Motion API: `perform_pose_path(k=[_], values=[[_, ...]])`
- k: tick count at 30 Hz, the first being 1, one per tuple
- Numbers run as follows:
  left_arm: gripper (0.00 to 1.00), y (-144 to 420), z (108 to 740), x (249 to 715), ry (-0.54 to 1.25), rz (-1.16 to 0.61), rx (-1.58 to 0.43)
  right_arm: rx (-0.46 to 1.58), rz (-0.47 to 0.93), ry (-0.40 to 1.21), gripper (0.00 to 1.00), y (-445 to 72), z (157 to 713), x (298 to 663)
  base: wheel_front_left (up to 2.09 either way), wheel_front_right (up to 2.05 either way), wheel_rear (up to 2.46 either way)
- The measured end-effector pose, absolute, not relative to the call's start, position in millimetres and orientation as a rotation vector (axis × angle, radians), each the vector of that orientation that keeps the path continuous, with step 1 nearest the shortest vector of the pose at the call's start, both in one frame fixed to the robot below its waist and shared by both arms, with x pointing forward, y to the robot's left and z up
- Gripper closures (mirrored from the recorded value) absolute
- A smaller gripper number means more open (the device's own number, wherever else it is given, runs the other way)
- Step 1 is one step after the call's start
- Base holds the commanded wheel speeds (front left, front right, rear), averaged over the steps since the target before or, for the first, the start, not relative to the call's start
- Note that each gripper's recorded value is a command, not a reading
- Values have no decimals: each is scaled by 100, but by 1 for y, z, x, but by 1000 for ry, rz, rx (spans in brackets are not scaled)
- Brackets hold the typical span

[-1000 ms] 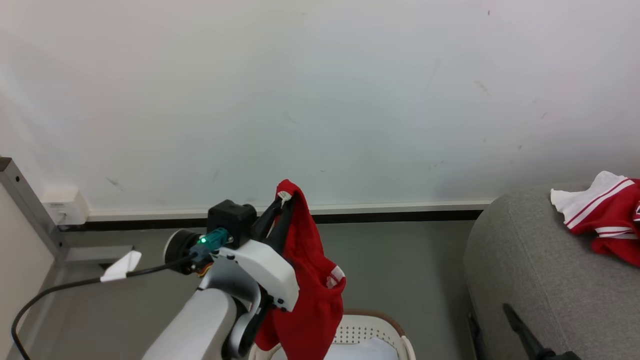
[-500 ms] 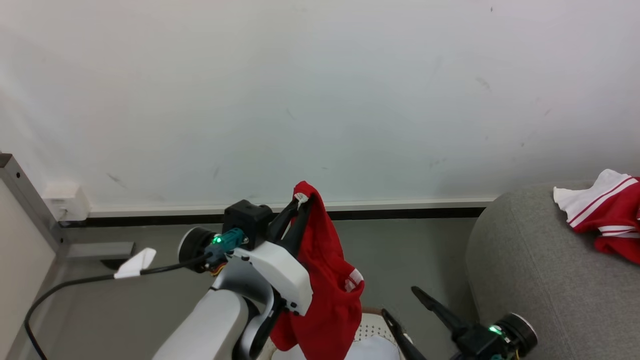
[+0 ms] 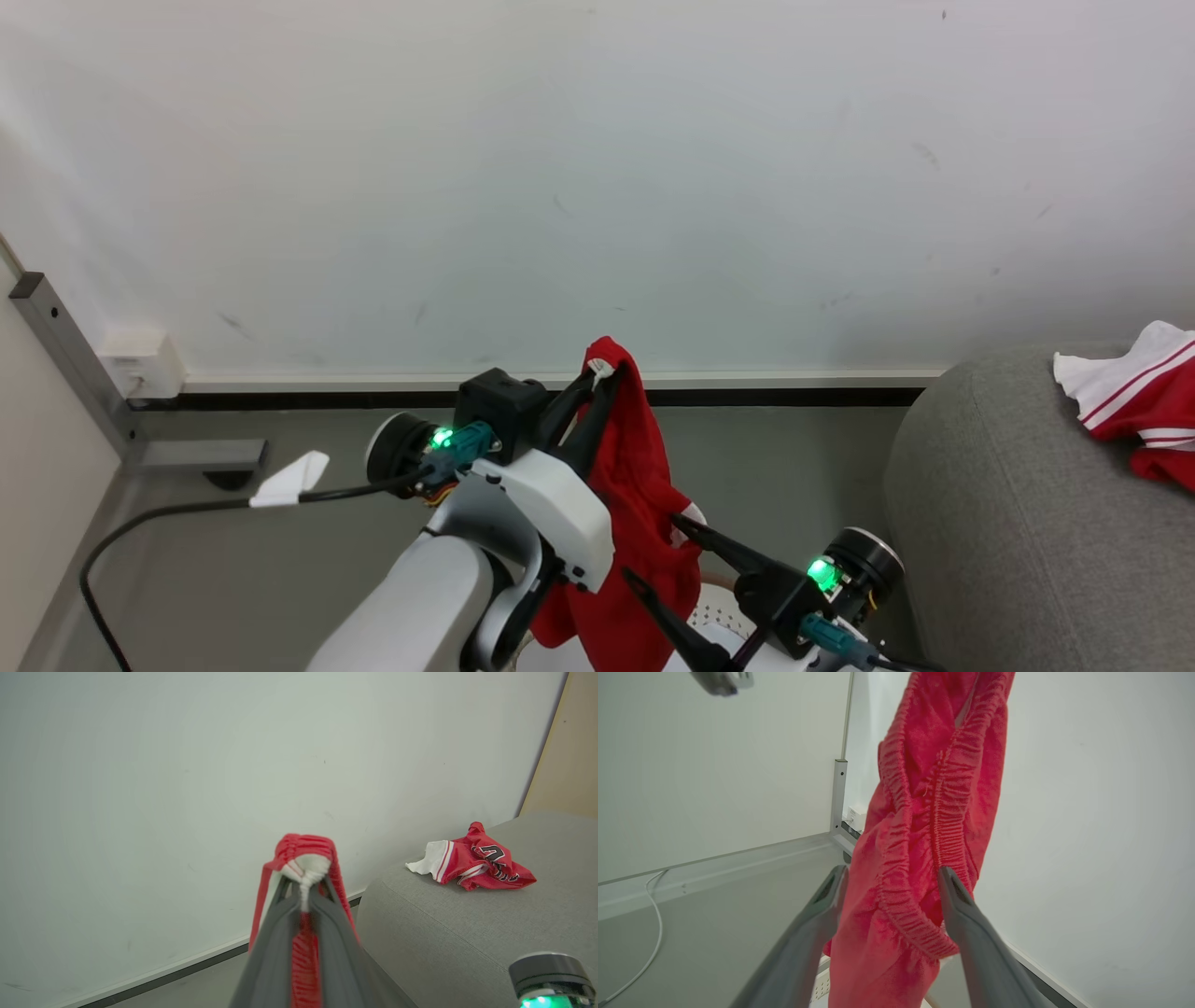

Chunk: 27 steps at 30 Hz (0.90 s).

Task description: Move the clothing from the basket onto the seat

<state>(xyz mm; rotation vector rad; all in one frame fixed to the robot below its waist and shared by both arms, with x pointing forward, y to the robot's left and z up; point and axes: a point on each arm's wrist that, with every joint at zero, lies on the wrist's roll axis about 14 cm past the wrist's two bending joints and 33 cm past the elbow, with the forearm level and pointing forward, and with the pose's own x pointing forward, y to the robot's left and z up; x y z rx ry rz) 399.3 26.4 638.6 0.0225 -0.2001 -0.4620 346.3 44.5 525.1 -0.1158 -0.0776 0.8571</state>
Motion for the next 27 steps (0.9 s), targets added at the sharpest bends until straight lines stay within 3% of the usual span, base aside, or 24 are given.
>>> perform_pose_path(k=[10,14,15,17,27], values=[[100,15,642,394,-203,-494,30,-281,890,37,0,48,484,352,0,0,0],[100,13,644,393,-209,-498,29,-256,905,68,2,52,478,348,0,0,0],[100,13,644,393,-208,-498,30,-243,904,72,40,53,478,348,0,0,0],[100,13,643,393,-206,-499,32,-215,899,69,100,54,483,350,0,0,0],[100,18,637,400,-189,-485,30,-148,853,65,100,47,494,362,0,0,0]])
